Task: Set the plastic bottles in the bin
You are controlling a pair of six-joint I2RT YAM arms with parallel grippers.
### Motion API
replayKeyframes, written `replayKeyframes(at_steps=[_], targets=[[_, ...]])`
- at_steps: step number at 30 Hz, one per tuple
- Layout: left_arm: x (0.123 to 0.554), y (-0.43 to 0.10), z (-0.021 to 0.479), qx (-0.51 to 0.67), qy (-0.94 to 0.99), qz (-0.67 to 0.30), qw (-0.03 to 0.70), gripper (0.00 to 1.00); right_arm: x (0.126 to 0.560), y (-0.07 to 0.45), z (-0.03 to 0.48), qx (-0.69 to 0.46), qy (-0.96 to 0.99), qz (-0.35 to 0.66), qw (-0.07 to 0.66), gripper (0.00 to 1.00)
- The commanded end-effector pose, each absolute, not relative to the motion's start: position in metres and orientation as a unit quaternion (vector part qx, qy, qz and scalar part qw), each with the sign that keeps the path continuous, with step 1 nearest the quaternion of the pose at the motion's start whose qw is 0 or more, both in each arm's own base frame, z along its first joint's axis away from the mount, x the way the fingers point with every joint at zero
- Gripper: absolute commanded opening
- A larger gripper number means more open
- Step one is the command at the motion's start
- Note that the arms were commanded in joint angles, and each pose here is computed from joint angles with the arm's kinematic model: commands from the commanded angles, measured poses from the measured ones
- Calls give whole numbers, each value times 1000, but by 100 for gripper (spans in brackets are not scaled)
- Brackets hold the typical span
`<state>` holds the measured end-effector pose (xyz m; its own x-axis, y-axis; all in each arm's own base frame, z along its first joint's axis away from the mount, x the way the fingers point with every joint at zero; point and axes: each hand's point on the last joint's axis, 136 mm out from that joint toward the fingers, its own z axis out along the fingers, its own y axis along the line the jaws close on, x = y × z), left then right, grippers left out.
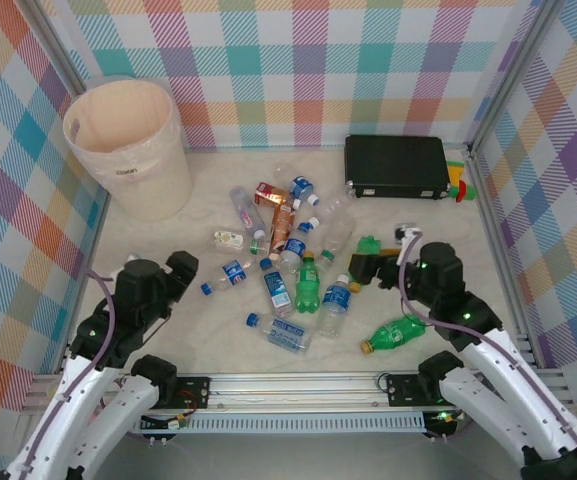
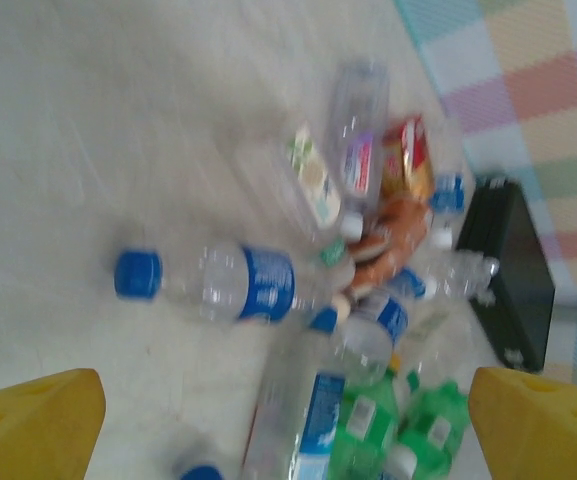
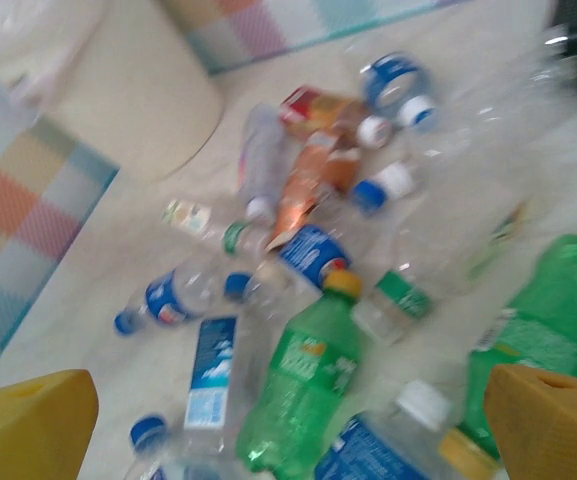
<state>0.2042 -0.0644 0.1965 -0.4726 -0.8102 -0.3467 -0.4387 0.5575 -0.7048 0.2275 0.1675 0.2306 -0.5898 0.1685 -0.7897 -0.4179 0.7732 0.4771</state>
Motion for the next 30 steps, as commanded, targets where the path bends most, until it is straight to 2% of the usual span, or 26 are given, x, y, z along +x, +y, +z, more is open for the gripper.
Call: replayKeyframes(at_steps=[1,8,16,21,25,30], targets=[[200,-82,188,-404,807,-286,321,94,224,184,220,-127,829,301,453,99],[200,-153,177,-342,831,-294,325,95,199,217,213,-204,809,321,448,99],[195,-190,138,-365,840,-277,290,95,190,208,212,-204,791,329,473,99],[187,-186,111,-401,838,-259,265,87,189,210,213,-206,787,334,476,99],[179,-191,77,-435,832,-260,223,74,189,215,209,-212,786,342,469,99],[175,-186,67,-444,833,-247,220,70,186,217,210,-216,785,348,464,99]])
